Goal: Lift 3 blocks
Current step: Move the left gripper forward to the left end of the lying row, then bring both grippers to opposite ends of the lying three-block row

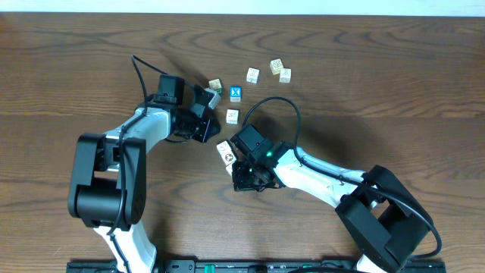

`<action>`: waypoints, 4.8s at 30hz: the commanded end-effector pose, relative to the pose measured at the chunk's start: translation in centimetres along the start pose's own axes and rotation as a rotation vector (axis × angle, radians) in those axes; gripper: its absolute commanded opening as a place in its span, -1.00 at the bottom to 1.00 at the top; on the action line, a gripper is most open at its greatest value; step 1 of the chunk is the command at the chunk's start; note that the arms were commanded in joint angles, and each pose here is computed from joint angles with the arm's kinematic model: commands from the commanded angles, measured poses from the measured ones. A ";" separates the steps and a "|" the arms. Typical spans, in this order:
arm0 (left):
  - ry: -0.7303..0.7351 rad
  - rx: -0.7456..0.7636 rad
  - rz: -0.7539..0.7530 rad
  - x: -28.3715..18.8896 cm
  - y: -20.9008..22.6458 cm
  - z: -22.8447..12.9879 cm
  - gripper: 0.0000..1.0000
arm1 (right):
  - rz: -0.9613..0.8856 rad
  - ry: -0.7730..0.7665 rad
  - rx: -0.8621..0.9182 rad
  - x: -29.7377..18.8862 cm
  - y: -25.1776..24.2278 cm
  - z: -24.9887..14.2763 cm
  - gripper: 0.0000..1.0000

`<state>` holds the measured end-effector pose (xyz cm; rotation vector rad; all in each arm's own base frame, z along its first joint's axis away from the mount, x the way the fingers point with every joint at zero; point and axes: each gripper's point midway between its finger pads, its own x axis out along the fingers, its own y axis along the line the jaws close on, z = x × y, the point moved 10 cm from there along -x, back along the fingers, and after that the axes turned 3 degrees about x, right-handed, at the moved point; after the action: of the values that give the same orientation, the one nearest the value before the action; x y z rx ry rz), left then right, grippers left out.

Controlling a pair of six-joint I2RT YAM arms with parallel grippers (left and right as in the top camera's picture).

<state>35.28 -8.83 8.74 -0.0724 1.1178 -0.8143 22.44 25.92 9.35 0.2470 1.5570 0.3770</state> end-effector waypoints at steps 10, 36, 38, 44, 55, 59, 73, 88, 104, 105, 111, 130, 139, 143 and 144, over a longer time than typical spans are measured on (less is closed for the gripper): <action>0.047 0.037 -0.027 0.1 -0.1 -0.4 -0.86 | 0.011 -0.009 0.034 0.4 -0.3 0.4 -0.98; 0.072 0.044 -0.084 0.7 -1.4 -0.5 -0.86 | 0.016 -0.053 0.034 0.3 -0.3 1.1 -0.97; 0.078 0.062 -0.089 0.9 -1.7 -0.5 -0.86 | 0.016 -0.054 0.037 0.3 -0.4 1.2 -0.98; 0.094 0.078 -0.100 1.2 -2.3 -0.6 -0.85 | 0.016 -0.057 0.043 0.2 -0.6 1.4 -0.98; 0.110 0.066 -0.105 1.2 -2.4 -0.9 -0.86 | 0.007 -0.073 0.060 0.0 -1.2 1.9 -0.97; 0.120 0.058 -0.108 1.1 -2.4 -1.0 -0.86 | 0.005 -0.079 0.069 -0.1 -1.4 2.2 -0.98; 0.150 0.036 -0.114 1.2 -2.5 -1.7 -0.85 | 0.003 -0.083 0.042 -0.2 -1.6 2.3 -0.97; 0.169 0.022 -0.120 1.1 -2.7 -2.0 -0.85 | -0.017 -0.109 0.053 -0.5 -2.5 3.1 -0.97; 0.197 0.042 -0.138 1.7 -3.8 -2.1 -0.86 | -0.023 -0.138 0.072 -1.3 -4.4 4.6 -0.98; 0.199 0.047 -0.140 1.8 -4.0 -2.1 -0.86 | -0.023 -0.138 0.072 -1.3 -4.5 4.6 -0.98; 0.209 0.061 -0.147 2.1 -4.5 -2.1 -0.86 | -0.023 -0.139 0.054 -1.4 -4.4 4.7 -0.98; 0.291 0.021 0.184 2.0 -2.1 -2.4 -0.85 | -0.087 -0.088 0.039 -1.3 -5.2 3.8 -0.98; 0.275 -0.003 0.242 1.9 -1.5 -2.2 -0.86 | -0.146 -0.104 0.082 -1.6 -6.4 4.1 -0.98; 0.268 -0.006 0.244 1.9 -1.5 -2.1 -0.85 | -0.144 -0.118 0.140 -2.0 -7.2 4.7 -0.98; 0.266 -0.008 0.244 1.9 -1.5 -2.1 -0.85 | -0.140 -0.126 0.152 -2.1 -7.4 4.9 -0.98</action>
<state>33.27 -11.64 8.75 0.1071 1.2821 -0.7316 27.21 20.19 9.09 0.2656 1.4846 0.2323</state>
